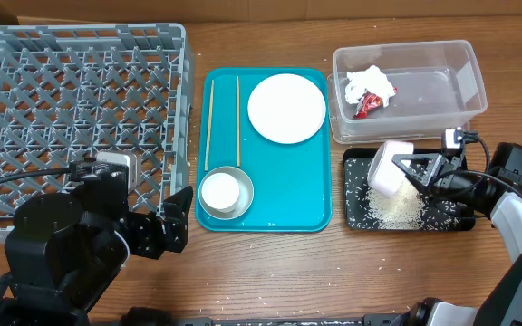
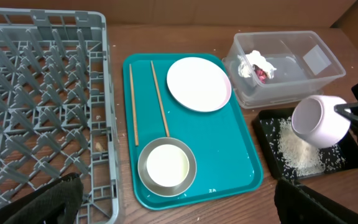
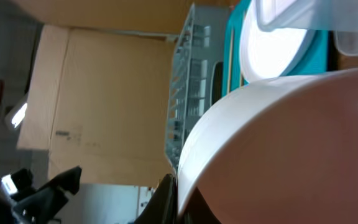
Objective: Sort waste into correct bins and load items into the dishwasher
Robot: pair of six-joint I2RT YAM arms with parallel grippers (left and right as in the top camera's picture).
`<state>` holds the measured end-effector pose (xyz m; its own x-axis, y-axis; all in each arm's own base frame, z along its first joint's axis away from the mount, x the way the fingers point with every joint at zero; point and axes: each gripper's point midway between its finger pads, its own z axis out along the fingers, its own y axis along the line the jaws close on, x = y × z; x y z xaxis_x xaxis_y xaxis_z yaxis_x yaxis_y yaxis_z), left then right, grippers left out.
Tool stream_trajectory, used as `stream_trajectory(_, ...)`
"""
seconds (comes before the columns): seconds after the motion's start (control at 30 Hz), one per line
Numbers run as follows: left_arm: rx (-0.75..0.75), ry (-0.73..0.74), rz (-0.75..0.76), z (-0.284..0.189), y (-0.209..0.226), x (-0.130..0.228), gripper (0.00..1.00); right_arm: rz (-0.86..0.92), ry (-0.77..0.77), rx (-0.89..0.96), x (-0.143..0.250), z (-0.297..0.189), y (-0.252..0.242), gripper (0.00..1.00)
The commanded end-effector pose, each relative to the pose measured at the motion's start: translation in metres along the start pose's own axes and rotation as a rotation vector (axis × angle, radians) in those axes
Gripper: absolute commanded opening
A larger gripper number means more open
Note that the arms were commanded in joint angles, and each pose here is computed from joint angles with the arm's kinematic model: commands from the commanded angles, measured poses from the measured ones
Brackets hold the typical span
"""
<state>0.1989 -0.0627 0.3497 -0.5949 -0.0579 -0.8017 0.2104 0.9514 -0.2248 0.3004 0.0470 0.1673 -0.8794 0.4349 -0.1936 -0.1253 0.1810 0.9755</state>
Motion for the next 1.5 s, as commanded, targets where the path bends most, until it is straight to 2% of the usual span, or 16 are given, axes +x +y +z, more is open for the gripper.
stream_trajectory(0.0, -0.007, -0.013, -0.008, -0.003, 0.001, -0.004, 1.0, 0.052, -0.024, 0.061, -0.006, -0.002, -0.007, 0.04)
stream_trajectory(0.07, -0.007, -0.013, -0.009, -0.003, 0.001, -0.004, 1.0, -0.038, 0.015, -0.129, 0.002, -0.003, 0.027, 0.04)
stream_trajectory(0.1, -0.007, -0.013, -0.009, -0.003, 0.001, -0.004, 1.0, -0.056, -0.002, -0.047, -0.002, -0.002, 0.016, 0.04)
stream_trajectory(0.17, -0.007, -0.013, -0.009, -0.003, 0.001, -0.004, 1.0, 0.095, -0.055, 0.09, -0.011, -0.008, -0.009, 0.04)
stream_trajectory(0.27, -0.007, -0.013, -0.009, -0.003, 0.001, -0.004, 1.0, -0.036, -0.012, -0.053, -0.004, -0.005, 0.018, 0.04)
stream_trajectory(0.37, -0.007, -0.013, -0.009, -0.003, 0.001, -0.004, 1.0, 0.113, -0.082, 0.158, -0.014, -0.012, -0.02, 0.04)
stream_trajectory(0.43, -0.007, -0.013, -0.009, -0.003, 0.001, -0.004, 1.0, 0.021, -0.017, 0.053, -0.004, -0.001, 0.003, 0.04)
stream_trajectory(0.57, -0.007, -0.013, -0.009, -0.003, 0.001, -0.004, 1.0, -0.003, 0.008, 0.108, -0.006, 0.011, 0.014, 0.04)
stream_trajectory(0.63, -0.007, -0.013, -0.009, -0.003, 0.001, -0.004, 1.0, -0.124, 0.074, 0.119, 0.001, 0.033, 0.045, 0.04)
stream_trajectory(0.77, -0.007, -0.013, -0.009, -0.003, 0.001, -0.004, 1.0, -0.355, 0.16, 0.379, 0.03, 0.083, 0.062, 0.04)
stream_trajectory(0.93, -0.007, -0.013, -0.009, -0.003, 0.001, -0.004, 1.0, -0.648, 0.278, 0.798, 0.097, 0.143, 0.014, 0.04)
stream_trajectory(1.1, -0.007, -0.013, -0.009, -0.003, 0.001, -0.004, 1.0, -0.783, 0.324, 0.985, 0.118, 0.172, -0.036, 0.04)
stream_trajectory(1.2, -0.007, -0.013, -0.009, -0.003, 0.001, -0.004, 1.0, -0.783, 0.365, 0.997, 0.123, 0.181, -0.056, 0.04)
stream_trajectory(1.23, -0.007, -0.013, -0.009, -0.003, 0.001, -0.004, 1.0, -0.791, 0.38, 0.981, 0.125, 0.185, -0.056, 0.08)
stream_trajectory(1.3, -0.007, -0.013, -0.009, -0.003, 0.001, -0.004, 1.0, -0.811, 0.39, 0.954, 0.125, 0.188, -0.048, 0.42)
stream_trajectory(1.47, -0.007, -0.013, -0.009, -0.003, 0.001, -0.004, 1.0, -0.829, 0.325, 0.899, 0.105, 0.181, 0.043, 0.54)
